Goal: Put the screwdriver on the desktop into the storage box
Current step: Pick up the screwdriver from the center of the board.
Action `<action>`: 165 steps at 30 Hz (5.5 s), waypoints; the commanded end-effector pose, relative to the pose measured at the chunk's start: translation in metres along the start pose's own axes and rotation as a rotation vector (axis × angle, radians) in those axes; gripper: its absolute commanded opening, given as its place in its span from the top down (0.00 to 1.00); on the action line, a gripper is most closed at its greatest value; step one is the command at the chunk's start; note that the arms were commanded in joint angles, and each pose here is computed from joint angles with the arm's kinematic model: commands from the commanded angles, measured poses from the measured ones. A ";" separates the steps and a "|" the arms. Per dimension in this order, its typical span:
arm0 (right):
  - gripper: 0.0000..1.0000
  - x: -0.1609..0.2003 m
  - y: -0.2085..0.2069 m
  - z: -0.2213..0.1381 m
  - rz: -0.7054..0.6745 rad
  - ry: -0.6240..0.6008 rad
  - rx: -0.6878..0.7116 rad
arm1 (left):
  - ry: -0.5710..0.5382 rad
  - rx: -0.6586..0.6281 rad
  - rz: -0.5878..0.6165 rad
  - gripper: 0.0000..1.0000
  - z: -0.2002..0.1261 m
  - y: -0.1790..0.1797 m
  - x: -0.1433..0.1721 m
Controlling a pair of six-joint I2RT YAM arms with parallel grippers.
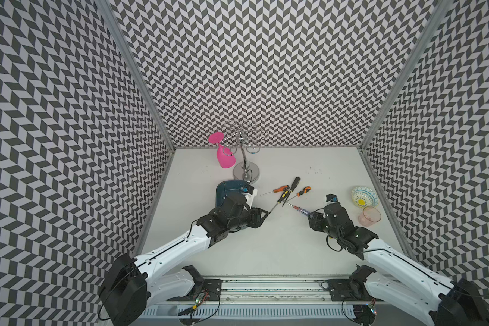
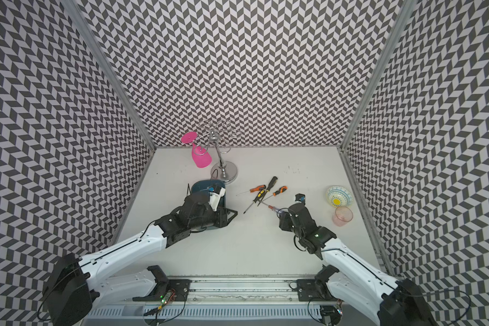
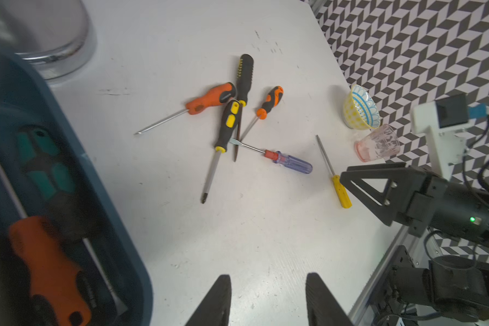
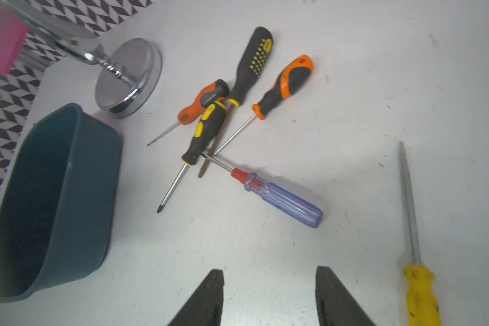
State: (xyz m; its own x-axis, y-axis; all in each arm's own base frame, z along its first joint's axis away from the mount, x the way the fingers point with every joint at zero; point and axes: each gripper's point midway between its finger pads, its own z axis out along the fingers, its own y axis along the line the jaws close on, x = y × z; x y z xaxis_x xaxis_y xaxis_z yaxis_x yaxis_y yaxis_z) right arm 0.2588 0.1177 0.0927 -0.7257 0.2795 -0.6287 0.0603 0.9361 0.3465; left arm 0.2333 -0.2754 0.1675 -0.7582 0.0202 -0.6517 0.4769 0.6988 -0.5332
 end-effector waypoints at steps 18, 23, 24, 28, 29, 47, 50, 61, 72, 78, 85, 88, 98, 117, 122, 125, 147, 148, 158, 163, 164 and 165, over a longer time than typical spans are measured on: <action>0.45 0.025 -0.080 0.021 0.170 0.218 0.447 | 0.045 0.079 0.059 0.53 0.031 -0.031 0.020; 0.45 0.023 -0.084 0.019 0.181 0.198 0.464 | 0.043 0.071 0.064 0.53 0.031 -0.029 0.020; 0.45 0.023 -0.085 0.018 0.183 0.194 0.471 | 0.043 0.070 0.064 0.54 0.031 -0.028 0.021; 0.45 0.027 -0.089 0.018 0.195 0.200 0.486 | 0.044 0.068 0.061 0.54 0.031 -0.027 0.022; 0.45 0.029 -0.090 0.019 0.196 0.208 0.489 | 0.043 0.067 0.061 0.54 0.031 -0.027 0.022; 0.60 0.058 -0.086 0.022 0.220 0.288 0.414 | 0.041 0.073 0.046 0.54 0.031 -0.024 0.027; 0.60 0.061 -0.085 0.022 0.215 0.298 0.409 | 0.041 0.073 0.044 0.54 0.030 -0.024 0.028; 0.60 0.062 -0.081 0.016 0.226 0.305 0.392 | 0.033 0.075 0.038 0.54 0.028 -0.023 0.028; 0.65 0.070 -0.083 0.016 0.228 0.319 0.393 | 0.027 0.078 0.033 0.54 0.027 -0.022 0.029; 0.78 0.074 -0.082 0.018 0.224 0.326 0.379 | 0.023 0.078 0.029 0.54 0.026 -0.022 0.029; 0.92 0.069 -0.072 0.019 0.209 0.317 0.318 | 0.009 0.082 0.022 0.54 0.022 -0.024 0.026; 0.93 0.058 -0.063 0.017 0.196 0.288 0.273 | -0.002 0.076 0.019 0.54 0.020 -0.023 0.024; 0.96 -0.003 0.007 -0.013 0.044 0.105 -0.079 | -0.089 0.091 0.000 0.45 0.004 -0.029 0.000; 0.97 -0.008 0.157 -0.101 -0.258 -0.038 -0.812 | -0.224 0.387 -0.012 0.37 -0.032 -0.068 -0.029; 0.97 -0.003 0.172 -0.117 -0.267 -0.054 -0.912 | -0.258 0.485 -0.014 0.34 -0.040 -0.080 -0.029; 0.97 0.001 0.176 -0.122 -0.275 -0.057 -0.941 | -0.273 0.528 -0.012 0.35 -0.044 -0.085 -0.029; 0.97 0.013 0.189 -0.135 -0.257 -0.058 -1.043 | -0.245 0.648 0.014 0.47 -0.033 -0.117 -0.024; 0.97 0.013 0.189 -0.135 -0.257 -0.060 -1.045 | -0.241 0.650 0.013 0.49 -0.032 -0.118 -0.024; 0.97 0.018 0.190 -0.135 -0.262 -0.051 -1.058 | -0.235 0.661 0.012 0.63 -0.030 -0.121 -0.023; 0.97 0.020 0.191 -0.134 -0.262 -0.043 -1.060 | -0.224 0.667 0.009 0.75 -0.028 -0.124 -0.023; 0.97 0.021 0.191 -0.133 -0.264 -0.042 -1.059 | -0.221 0.670 0.011 0.79 -0.028 -0.124 -0.022; 0.97 0.022 0.191 -0.132 -0.264 -0.037 -1.055 | -0.219 0.672 0.011 0.83 -0.027 -0.126 -0.022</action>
State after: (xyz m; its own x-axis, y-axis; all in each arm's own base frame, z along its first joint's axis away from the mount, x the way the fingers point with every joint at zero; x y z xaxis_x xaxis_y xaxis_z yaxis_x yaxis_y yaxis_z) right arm 0.1654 0.2706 0.2242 -0.6392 0.0932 -0.7634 -0.6942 0.3571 0.6249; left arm 0.1813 -0.3379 0.2436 -0.7056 -0.1588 -0.6906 0.6730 0.1546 -0.7233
